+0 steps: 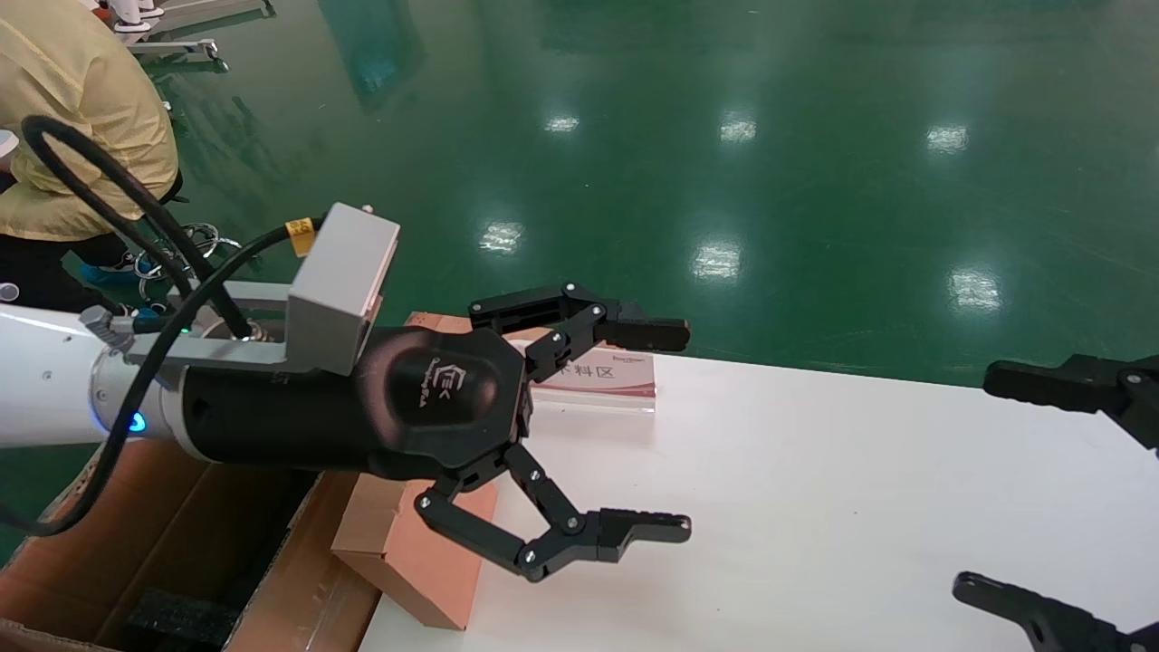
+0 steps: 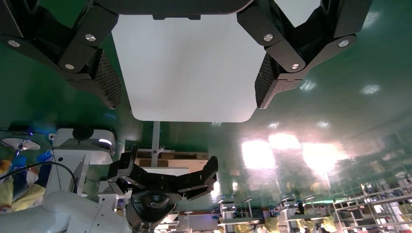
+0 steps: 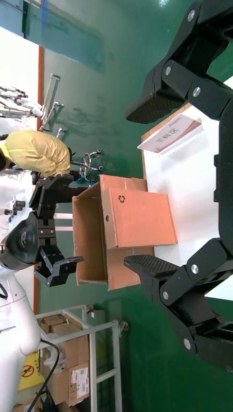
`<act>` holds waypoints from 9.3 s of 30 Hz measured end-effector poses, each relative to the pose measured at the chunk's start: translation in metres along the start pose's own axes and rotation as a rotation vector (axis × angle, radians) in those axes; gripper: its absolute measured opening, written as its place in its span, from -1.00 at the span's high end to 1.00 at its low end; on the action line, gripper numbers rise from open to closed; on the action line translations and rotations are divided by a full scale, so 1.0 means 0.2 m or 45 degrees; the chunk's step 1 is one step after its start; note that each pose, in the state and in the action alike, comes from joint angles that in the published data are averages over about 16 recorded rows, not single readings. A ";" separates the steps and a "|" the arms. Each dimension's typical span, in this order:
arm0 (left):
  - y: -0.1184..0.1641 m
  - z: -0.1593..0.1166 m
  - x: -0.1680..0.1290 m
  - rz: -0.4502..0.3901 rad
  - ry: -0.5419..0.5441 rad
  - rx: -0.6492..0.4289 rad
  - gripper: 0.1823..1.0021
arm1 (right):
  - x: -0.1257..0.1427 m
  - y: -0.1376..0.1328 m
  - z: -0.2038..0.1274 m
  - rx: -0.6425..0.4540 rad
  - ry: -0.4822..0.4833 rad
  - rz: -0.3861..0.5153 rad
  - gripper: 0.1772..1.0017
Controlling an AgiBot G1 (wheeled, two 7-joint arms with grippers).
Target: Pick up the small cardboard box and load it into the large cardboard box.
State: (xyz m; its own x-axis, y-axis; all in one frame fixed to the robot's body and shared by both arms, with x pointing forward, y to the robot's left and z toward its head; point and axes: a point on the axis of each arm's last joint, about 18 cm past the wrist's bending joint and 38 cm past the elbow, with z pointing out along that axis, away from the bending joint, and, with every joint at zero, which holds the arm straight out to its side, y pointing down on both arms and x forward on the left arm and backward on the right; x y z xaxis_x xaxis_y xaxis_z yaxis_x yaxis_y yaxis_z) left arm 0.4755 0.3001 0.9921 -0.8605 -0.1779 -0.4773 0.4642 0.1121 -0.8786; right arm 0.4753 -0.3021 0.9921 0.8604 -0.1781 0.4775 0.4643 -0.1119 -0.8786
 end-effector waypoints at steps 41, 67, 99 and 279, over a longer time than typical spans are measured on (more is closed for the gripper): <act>0.07 -0.20 -0.22 -0.847 -0.524 -0.567 -1.00 | 0.00 0.00 0.00 0.000 0.000 0.000 -1.00; 0.02 -0.12 -0.42 -1.193 -1.015 -1.108 -1.00 | 0.00 0.00 0.00 0.000 0.000 0.000 -1.00; 0.04 -0.19 -0.29 -1.444 -1.266 -1.486 -1.00 | 0.00 0.00 0.00 0.000 0.000 0.000 -1.00; -0.07 -1.20 0.00 -1.186 -1.440 -1.656 0.86 | 0.00 0.00 0.00 0.000 0.001 0.001 -0.99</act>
State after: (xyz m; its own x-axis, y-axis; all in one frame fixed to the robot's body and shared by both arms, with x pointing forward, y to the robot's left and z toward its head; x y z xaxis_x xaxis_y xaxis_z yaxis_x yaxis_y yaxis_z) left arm 0.4180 0.5336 1.0071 0.0473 -0.9786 -0.2001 -0.8455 0.0674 -0.5297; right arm 0.4756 -0.3024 0.9922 0.8605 -0.1786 0.4771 0.4641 -0.1115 -0.8788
